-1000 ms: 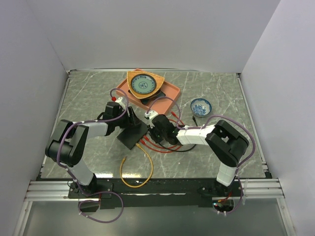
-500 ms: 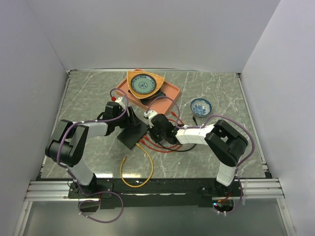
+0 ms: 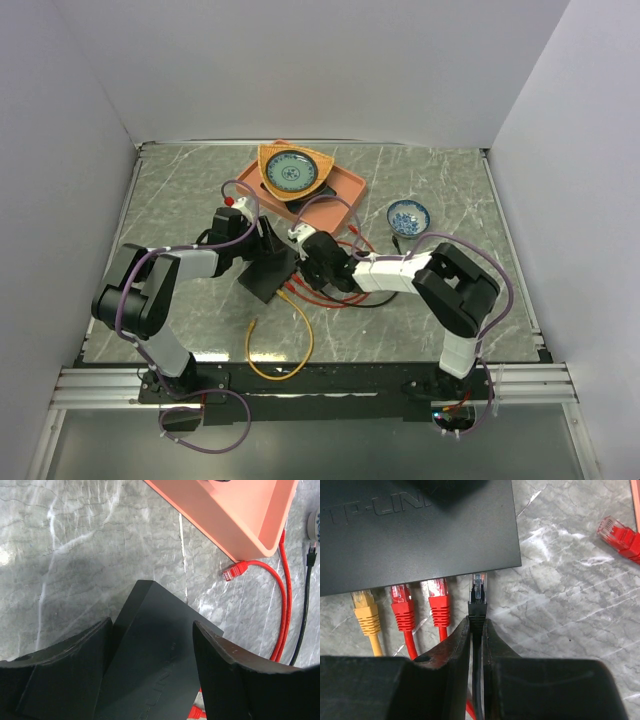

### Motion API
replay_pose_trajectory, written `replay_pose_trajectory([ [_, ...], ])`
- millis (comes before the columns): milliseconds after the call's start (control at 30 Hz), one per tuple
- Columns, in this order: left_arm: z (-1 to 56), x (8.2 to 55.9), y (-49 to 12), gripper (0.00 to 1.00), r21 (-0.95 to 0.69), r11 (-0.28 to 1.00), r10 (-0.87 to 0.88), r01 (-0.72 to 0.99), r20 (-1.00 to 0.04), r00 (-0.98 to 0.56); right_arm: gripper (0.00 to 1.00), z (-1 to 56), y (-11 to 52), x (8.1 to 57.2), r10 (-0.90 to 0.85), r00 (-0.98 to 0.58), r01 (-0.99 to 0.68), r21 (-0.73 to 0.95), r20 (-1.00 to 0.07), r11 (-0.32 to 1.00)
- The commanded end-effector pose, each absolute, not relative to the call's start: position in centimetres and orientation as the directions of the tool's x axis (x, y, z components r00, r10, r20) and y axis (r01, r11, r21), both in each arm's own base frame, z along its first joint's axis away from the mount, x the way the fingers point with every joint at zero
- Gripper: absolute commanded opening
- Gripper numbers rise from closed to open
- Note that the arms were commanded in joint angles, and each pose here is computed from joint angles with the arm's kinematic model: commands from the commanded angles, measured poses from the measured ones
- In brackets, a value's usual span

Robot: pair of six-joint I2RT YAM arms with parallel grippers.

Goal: Insert the plug into the switch port

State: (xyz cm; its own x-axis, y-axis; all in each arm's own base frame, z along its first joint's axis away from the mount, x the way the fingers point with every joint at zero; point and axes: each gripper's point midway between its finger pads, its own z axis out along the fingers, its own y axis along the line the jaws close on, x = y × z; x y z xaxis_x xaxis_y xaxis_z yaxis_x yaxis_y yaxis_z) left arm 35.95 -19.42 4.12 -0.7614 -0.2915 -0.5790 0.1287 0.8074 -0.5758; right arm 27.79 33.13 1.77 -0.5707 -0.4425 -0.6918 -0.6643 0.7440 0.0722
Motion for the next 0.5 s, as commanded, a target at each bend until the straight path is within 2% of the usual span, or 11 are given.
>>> replay_pose_trajectory([
  [0, 4.8, 34.8, -20.2, 0.72, -0.612, 0.778, -0.297, 0.14, -0.556, -0.777, 0.0, -0.3, 34.3, 26.7, -0.499, -0.574, -0.699, 0.072, -0.649, 0.711],
  [267, 4.4, 34.8, -20.4, 0.72, -0.606, 0.78, -0.27, 0.156, -0.551, -0.79, 0.0, -0.9, 33.7, 27.3, -0.531, -0.57, -0.689, 0.011, -0.627, 0.725],
  [467, 3.7, 34.8, -20.4, 0.72, -0.596, 0.787, -0.251, 0.159, -0.544, -0.801, 0.0, -1.2, 32.6, 27.2, -0.595, -0.564, -0.703, -0.047, -0.573, 0.71],
])
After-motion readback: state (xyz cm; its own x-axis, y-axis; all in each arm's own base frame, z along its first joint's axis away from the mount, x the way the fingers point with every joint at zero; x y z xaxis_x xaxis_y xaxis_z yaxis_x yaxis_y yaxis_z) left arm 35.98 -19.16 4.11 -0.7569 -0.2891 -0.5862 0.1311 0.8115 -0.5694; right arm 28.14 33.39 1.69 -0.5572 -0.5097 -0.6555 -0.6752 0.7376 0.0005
